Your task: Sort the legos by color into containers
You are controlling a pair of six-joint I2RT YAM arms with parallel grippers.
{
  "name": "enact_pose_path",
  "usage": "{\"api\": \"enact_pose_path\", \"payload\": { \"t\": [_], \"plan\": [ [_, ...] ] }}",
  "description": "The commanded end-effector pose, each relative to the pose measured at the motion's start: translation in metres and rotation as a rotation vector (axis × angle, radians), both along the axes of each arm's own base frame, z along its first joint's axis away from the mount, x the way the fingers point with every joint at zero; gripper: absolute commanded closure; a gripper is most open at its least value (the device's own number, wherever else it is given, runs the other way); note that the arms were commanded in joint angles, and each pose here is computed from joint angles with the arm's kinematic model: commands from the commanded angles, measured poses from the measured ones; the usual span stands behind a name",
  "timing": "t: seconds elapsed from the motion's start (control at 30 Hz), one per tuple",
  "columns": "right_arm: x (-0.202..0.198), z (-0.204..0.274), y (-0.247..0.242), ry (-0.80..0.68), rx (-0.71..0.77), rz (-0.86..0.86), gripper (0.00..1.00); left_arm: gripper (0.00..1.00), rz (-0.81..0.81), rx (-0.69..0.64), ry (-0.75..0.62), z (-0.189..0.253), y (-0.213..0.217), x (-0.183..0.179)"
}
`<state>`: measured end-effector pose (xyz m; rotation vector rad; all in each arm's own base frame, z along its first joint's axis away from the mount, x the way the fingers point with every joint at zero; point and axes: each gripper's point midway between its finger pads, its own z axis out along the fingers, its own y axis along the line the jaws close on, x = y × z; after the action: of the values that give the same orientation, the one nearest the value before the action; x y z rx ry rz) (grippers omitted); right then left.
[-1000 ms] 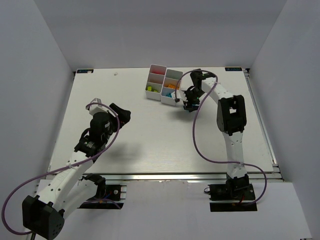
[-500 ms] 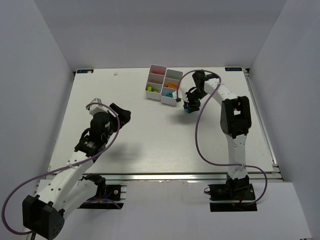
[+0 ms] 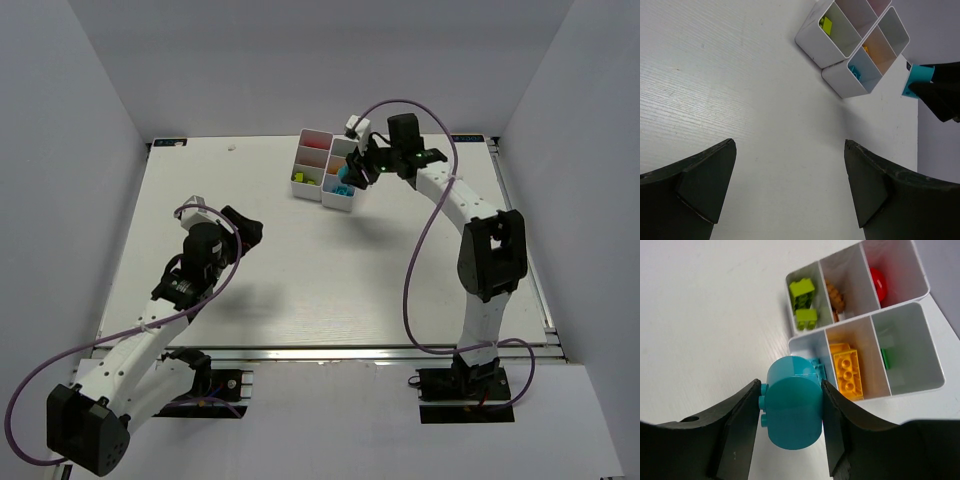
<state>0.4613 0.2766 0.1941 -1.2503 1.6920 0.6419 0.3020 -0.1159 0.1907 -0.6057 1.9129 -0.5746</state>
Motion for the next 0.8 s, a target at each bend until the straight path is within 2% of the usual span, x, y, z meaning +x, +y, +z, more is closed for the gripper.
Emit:
{"api": "enact_pose_path", "payload": {
  "t": [0.0, 0.17, 0.4, 0.53, 0.77],
  "plan": [
    [0.025, 0.023, 0.024, 0.008, 0.13, -0.197, 0.9, 0.02, 0.003, -0.007, -0.026, 0.008, 0.0, 0.002],
    [0.035, 0.019, 0.04, -0.036, 0.133, -0.218, 0.88, 0.02, 0.008, -0.009, -0.026, 0.008, 0.002, 0.001],
    [0.047, -0.008, 0.039, -0.028, 0.051, -0.217, 0.77, 0.02, 0.016, -0.001, -0.025, 0.008, 0.004, 0.0],
    [0.049, -0.024, 0.035, -0.034, 0.002, -0.213, 0.74, 0.02, 0.014, 0.0, -0.025, 0.007, 0.003, 0.001],
    [0.053, -0.03, 0.032, -0.067, -0.035, -0.209, 0.55, 0.02, 0.01, 0.001, -0.024, 0.007, 0.002, 0.003]
  ]
}}
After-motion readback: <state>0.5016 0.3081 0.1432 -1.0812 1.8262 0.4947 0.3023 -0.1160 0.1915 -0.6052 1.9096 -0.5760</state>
